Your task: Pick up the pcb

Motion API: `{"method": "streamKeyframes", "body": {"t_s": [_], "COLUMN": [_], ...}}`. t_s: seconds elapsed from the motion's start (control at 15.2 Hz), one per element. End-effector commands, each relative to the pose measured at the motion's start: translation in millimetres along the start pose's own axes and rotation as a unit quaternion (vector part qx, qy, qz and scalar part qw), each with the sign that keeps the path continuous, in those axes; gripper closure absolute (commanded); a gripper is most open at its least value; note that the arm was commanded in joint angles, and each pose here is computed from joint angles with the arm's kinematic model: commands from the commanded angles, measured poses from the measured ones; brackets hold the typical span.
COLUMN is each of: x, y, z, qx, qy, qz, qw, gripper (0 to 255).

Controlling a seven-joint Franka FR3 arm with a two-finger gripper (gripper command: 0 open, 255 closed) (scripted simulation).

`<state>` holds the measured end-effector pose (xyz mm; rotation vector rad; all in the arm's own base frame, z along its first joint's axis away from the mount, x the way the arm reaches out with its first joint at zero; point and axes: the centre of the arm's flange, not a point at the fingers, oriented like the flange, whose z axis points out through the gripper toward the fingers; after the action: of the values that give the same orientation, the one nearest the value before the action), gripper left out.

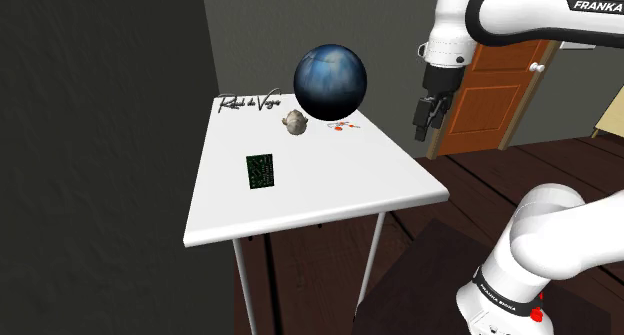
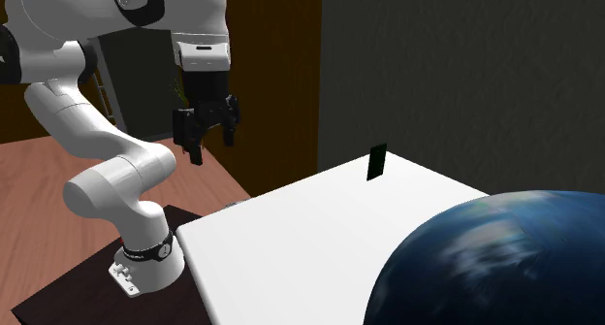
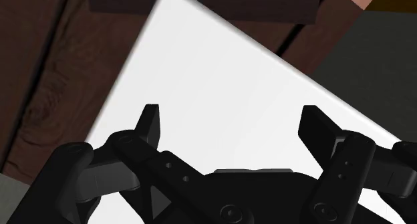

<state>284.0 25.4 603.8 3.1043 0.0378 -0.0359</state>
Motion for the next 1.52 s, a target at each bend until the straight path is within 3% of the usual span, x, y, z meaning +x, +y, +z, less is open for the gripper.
{"method": "streamKeyframes", "body": {"t_s": [0.0,1.45], "x": [0.0,183.8], "y": [0.0,-221.7], "z": [0.0,2.8], "qx": [0.000,0.006], "qy": [0.000,0.003], "qz": [0.000,0.092], "qw": [1.0000,0.9957], "gripper": [0,0]}}
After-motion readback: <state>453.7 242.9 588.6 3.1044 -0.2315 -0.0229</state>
